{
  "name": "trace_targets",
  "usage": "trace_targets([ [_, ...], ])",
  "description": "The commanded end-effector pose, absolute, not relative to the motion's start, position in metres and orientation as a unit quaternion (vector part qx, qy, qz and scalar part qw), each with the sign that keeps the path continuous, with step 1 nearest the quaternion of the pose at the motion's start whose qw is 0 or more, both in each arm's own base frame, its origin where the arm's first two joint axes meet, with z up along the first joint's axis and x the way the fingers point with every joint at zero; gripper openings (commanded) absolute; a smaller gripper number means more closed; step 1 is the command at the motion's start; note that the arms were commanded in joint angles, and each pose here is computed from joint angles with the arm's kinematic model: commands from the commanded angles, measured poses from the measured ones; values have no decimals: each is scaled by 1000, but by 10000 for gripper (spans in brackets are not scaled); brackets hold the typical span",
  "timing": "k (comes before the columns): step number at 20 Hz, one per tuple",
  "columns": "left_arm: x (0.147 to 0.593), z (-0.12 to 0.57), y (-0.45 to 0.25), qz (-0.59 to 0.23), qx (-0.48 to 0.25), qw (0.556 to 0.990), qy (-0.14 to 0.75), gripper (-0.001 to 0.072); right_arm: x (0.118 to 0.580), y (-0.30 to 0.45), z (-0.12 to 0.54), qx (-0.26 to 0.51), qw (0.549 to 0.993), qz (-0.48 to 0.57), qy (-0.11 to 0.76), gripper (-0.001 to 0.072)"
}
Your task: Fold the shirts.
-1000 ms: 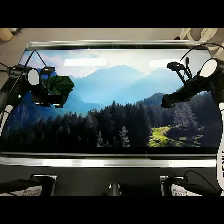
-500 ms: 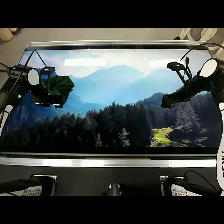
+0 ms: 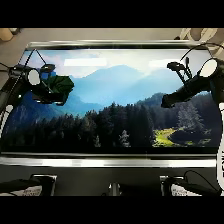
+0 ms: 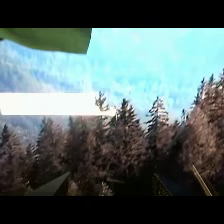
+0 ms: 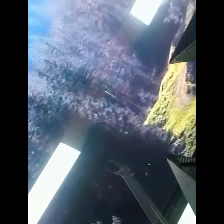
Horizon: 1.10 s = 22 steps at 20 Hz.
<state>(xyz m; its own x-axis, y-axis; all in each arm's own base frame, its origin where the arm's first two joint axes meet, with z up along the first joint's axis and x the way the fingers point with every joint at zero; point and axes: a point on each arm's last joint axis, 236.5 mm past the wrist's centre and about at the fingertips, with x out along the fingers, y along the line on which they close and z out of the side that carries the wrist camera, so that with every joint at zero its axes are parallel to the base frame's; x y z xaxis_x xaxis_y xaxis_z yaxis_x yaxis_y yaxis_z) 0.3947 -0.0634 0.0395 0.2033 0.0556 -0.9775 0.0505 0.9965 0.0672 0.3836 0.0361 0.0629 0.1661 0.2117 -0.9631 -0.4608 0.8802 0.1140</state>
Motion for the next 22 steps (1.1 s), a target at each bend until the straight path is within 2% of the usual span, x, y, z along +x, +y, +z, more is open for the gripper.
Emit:
trace_targets([
  [1, 410, 39, -67, -4, 39, 792, 610, 619, 409, 35, 69, -108, 791, 207, 566, 608],
  [3, 436, 42, -85, -13, -7, 823, 568, 620, 428, 33, 75, -112, 815, 195, 534, 608],
  [6, 478, 72, -97, -32, -32, 870, 491, 626, 471, 27, 96, -124, 868, 165, 452, 609],
  [7, 491, 84, -97, -43, -20, 884, 465, 720, 480, 26, 101, -126, 878, 158, 434, 609],
  [9, 513, 107, -88, -59, 20, 907, 416, 720, 489, 24, 107, -127, 888, 150, 415, 609],
  [11, 533, 117, -56, -13, 0, 917, 399, 720, 488, 25, 106, -127, 887, 151, 417, 609],
  [13, 549, 100, -9, 47, -38, 899, 433, 720, 483, 26, 101, -127, 880, 158, 430, 609],
  [16, 555, 47, 32, 79, -60, 846, 524, 720, 466, 29, 91, -124, 860, 173, 464, 611],
  [17, 556, 28, 44, 92, -68, 829, 547, 720, 460, 30, 87, -123, 852, 178, 476, 632],
  [22, 554, -53, 63, 111, -85, 788, 600, 720, 428, 35, 73, -123, 812, 207, 532, 678],
])
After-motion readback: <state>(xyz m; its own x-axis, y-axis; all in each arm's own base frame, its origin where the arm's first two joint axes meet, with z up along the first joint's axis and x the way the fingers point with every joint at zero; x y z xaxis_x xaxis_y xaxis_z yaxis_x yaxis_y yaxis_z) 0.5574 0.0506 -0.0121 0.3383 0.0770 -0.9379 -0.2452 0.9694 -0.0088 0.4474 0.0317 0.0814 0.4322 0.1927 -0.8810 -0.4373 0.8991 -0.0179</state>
